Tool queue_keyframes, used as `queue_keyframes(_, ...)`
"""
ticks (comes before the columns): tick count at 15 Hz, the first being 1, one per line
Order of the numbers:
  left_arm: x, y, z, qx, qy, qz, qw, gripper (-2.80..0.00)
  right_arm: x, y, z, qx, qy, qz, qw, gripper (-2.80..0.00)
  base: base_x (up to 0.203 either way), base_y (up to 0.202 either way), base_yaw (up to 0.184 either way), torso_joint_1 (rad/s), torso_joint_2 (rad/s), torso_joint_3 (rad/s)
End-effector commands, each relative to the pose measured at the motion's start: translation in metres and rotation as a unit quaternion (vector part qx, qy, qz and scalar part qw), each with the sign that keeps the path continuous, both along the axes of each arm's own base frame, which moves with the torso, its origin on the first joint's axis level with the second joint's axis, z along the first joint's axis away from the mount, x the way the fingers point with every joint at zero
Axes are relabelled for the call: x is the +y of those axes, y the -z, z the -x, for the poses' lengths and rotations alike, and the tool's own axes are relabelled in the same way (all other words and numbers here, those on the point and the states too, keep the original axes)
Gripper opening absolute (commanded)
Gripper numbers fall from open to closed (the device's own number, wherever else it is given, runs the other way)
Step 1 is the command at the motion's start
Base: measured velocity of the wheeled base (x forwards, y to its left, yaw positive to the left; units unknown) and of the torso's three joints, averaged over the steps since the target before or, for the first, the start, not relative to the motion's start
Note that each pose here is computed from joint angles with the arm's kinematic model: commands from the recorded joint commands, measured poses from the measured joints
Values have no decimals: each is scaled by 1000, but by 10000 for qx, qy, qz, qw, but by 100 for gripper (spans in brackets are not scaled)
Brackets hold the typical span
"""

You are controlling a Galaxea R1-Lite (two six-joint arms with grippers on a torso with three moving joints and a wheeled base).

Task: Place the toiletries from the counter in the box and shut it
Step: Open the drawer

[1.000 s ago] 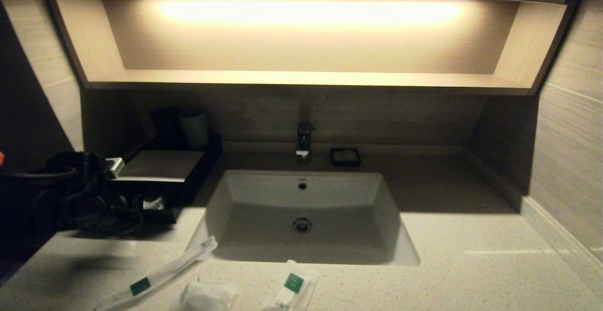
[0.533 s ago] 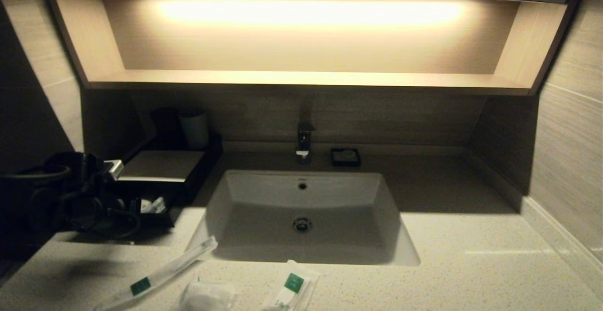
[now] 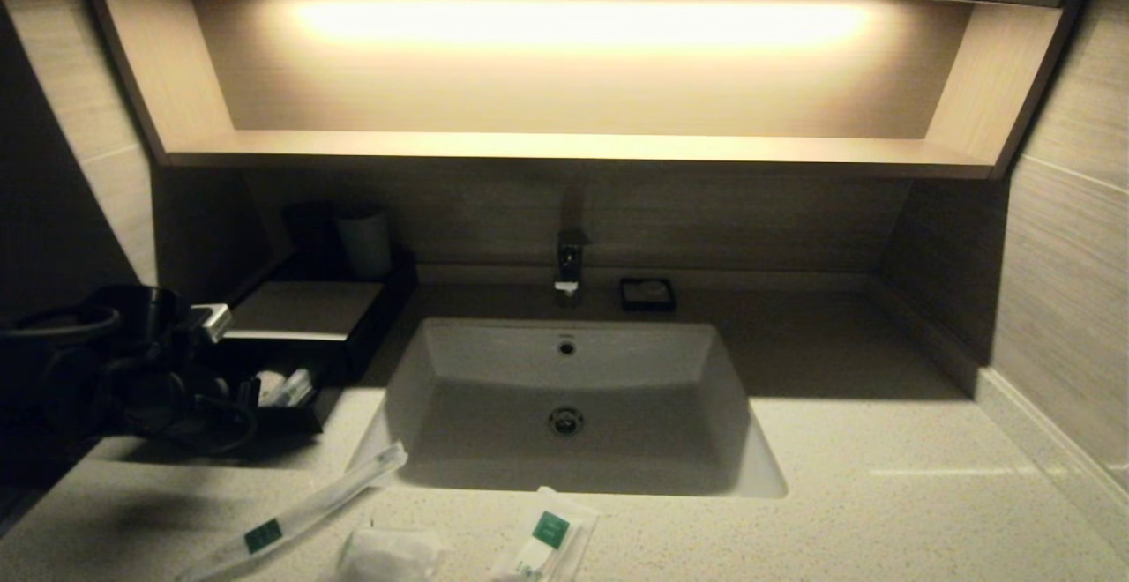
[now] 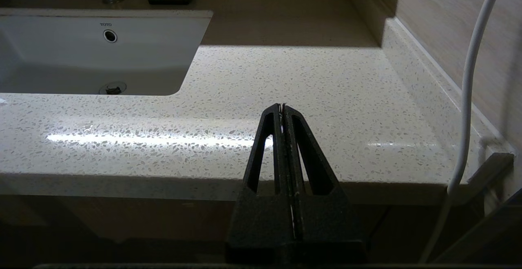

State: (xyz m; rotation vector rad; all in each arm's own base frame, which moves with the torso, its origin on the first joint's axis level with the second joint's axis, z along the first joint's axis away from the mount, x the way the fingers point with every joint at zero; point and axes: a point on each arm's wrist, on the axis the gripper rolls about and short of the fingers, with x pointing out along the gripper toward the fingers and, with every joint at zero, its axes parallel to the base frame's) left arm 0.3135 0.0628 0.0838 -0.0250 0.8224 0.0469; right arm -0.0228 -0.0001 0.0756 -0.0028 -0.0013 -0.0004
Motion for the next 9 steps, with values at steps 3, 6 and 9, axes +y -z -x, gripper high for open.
queue_keyframes(3, -1, -2, 4, 127, 62, -20, 9999, -280, 0, 0, 0, 6, -2, 2, 10000, -280, 0, 0, 0, 0, 0, 0)
queue_keyframes(6, -1, -3, 7, 287, 99, -25, 9995, -280, 0, 0, 0, 6, -2, 2, 10000, -280, 0, 0, 0, 0, 0, 0)
queue_keyframes(9, -2, -4, 12, 490, 172, -50, 9986, -280, 0, 0, 0, 6, -2, 2, 10000, -280, 0, 0, 0, 0, 0, 0)
